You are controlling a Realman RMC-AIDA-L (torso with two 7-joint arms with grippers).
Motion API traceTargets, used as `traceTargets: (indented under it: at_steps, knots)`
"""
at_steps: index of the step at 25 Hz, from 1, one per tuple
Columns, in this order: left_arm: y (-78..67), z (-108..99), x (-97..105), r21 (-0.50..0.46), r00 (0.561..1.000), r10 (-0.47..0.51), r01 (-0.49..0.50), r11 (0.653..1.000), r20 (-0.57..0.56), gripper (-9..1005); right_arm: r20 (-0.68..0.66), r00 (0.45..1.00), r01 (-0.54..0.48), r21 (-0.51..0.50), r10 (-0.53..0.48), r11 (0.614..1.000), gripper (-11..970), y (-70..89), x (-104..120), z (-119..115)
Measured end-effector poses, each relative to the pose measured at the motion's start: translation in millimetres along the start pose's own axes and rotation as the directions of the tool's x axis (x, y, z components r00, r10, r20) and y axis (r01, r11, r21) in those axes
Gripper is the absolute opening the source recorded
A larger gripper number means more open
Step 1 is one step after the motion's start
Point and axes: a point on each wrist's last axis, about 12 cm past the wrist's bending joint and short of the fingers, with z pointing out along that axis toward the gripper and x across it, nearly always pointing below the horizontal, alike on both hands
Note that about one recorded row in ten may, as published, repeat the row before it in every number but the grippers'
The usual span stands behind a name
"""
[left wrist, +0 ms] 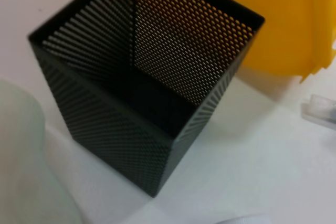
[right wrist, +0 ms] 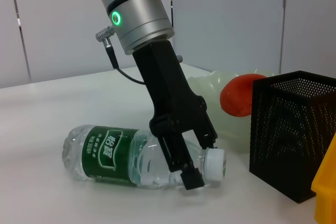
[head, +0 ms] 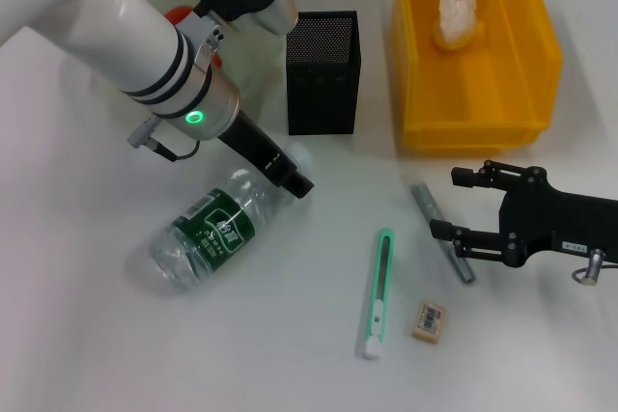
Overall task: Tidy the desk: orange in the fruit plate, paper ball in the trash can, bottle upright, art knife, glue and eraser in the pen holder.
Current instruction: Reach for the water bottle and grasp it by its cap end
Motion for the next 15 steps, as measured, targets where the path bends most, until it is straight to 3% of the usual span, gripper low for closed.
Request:
traceTargets:
  at_steps: [10,15]
  knots:
    - [-3.0,-0.3,-2.7,0.007,1.0,0.014,-0.014,1.0,0.0,638,0.0,1.0,-0.002,0.001,0.002,1.0,753,0.3,0.4,-0.4]
    - [-3.2,-0.8,-3.7,0.007,1.0,0.017,-0.017,1.0,0.002,537,0.0,1.0,0.0,-0.001,0.0,1.0,752,-0.1,0.1,-1.1]
